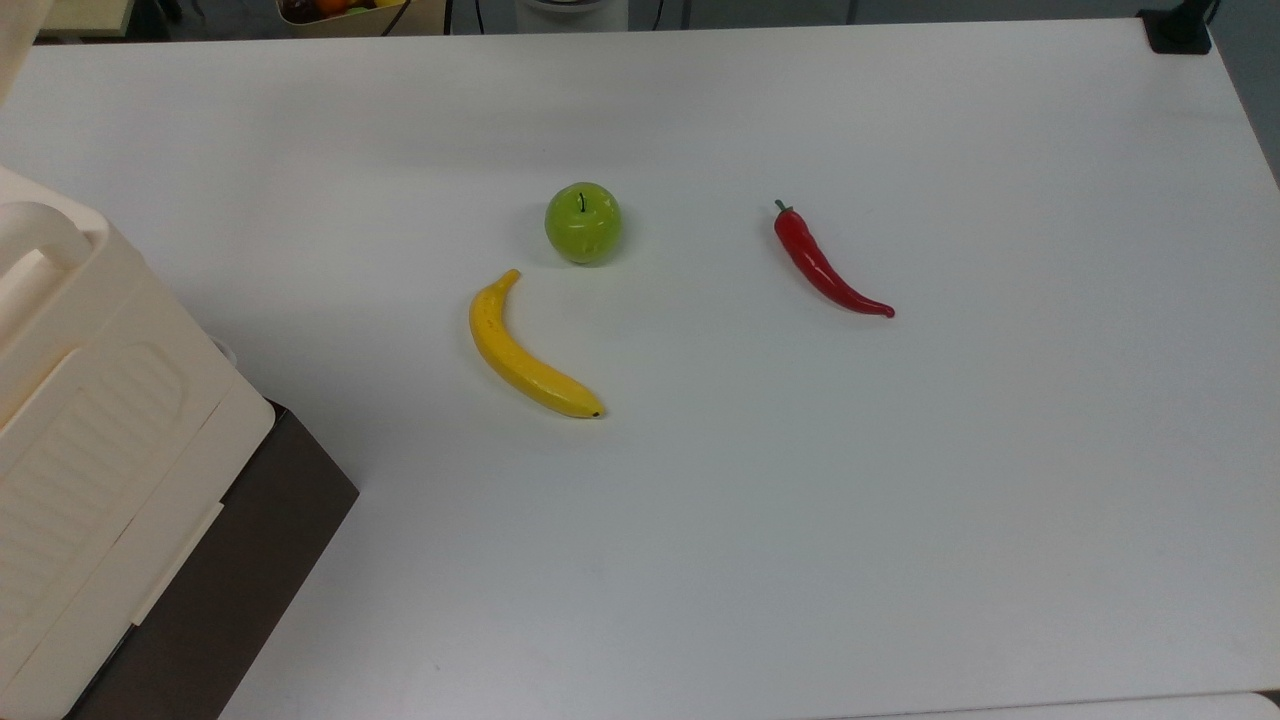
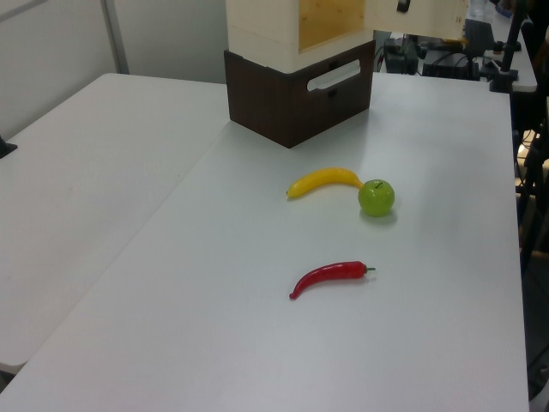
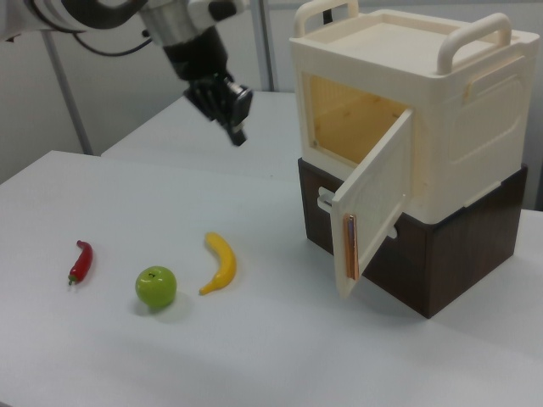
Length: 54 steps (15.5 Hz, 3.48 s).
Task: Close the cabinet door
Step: 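Lower the gripper against the outer face of the open door, then push the door with the gripper until it swings shut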
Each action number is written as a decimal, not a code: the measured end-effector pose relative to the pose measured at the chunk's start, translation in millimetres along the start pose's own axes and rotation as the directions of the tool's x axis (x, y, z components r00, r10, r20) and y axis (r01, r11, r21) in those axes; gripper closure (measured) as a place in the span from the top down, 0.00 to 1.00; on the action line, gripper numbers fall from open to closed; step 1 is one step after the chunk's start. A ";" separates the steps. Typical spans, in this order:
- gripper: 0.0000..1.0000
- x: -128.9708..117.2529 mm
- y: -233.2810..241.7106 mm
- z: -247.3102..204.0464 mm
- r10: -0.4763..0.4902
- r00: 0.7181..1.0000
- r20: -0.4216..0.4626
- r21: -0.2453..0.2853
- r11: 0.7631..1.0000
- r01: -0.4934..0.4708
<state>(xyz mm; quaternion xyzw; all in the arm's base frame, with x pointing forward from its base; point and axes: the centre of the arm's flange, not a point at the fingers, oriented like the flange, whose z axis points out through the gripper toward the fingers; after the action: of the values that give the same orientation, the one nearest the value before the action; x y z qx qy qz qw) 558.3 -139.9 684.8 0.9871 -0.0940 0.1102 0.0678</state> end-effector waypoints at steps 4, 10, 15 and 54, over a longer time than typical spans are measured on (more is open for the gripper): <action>0.01 10.4 50.9 -20.0 0.078 0.985 -0.151 -0.028 0.996 -0.083; 0.01 9.4 124.9 -33.6 0.169 0.939 -0.299 -0.072 0.977 -0.199; 0.01 -6.0 179.4 -28.3 0.189 0.939 -0.288 -0.116 0.966 -0.230; 0.01 81.1 75.8 78.0 0.317 0.848 -0.425 0.165 0.948 -0.272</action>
<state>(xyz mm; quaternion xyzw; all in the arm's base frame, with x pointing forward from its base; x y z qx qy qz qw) 636.8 -239.5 636.7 0.9112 -0.2207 0.3471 0.0213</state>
